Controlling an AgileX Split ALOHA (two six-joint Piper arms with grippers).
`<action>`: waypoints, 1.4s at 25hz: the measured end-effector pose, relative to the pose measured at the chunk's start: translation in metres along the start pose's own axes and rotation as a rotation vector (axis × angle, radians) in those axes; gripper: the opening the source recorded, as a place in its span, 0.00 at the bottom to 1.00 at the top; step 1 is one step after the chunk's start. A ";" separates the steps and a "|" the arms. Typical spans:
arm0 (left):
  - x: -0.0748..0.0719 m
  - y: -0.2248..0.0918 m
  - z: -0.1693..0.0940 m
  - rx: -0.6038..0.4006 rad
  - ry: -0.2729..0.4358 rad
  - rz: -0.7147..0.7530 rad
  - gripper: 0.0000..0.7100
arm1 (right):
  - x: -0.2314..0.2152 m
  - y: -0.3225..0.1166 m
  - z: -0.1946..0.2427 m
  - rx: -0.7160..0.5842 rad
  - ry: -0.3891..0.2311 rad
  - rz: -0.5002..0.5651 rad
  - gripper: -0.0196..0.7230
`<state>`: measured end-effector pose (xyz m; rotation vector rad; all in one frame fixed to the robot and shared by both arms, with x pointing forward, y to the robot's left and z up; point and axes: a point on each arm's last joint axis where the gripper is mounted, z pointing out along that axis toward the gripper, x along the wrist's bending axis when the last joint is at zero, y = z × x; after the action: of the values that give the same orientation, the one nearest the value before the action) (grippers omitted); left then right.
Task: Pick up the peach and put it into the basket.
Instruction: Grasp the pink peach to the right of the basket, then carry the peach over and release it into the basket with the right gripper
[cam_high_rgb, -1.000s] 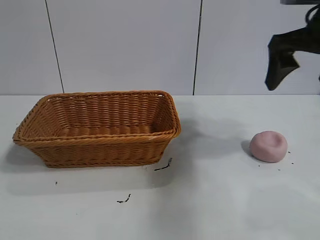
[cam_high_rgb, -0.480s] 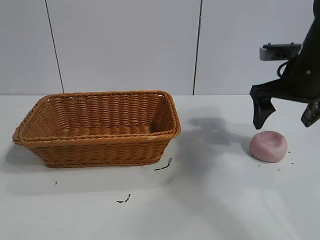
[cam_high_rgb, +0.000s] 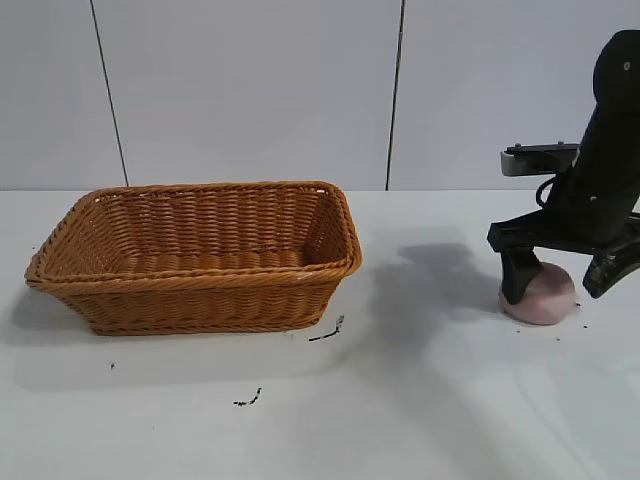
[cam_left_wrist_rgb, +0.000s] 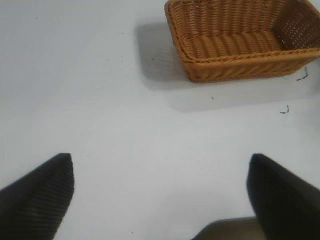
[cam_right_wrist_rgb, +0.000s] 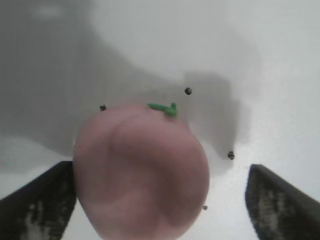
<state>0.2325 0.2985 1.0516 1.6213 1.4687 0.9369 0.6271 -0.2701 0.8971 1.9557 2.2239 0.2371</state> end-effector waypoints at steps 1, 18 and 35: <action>0.000 0.000 0.000 0.000 0.000 0.000 0.97 | 0.000 0.000 -0.002 -0.003 0.000 -0.004 0.07; 0.000 0.000 0.000 0.000 0.000 0.000 0.97 | 0.022 0.067 -0.161 -0.284 0.028 -0.050 0.06; 0.000 0.000 0.000 0.000 0.000 0.000 0.97 | 0.249 0.070 -0.132 -0.317 0.213 -0.503 0.05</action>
<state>0.2325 0.2985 1.0516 1.6213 1.4687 0.9369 0.6332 -0.0151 1.0363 1.2167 2.5280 0.6981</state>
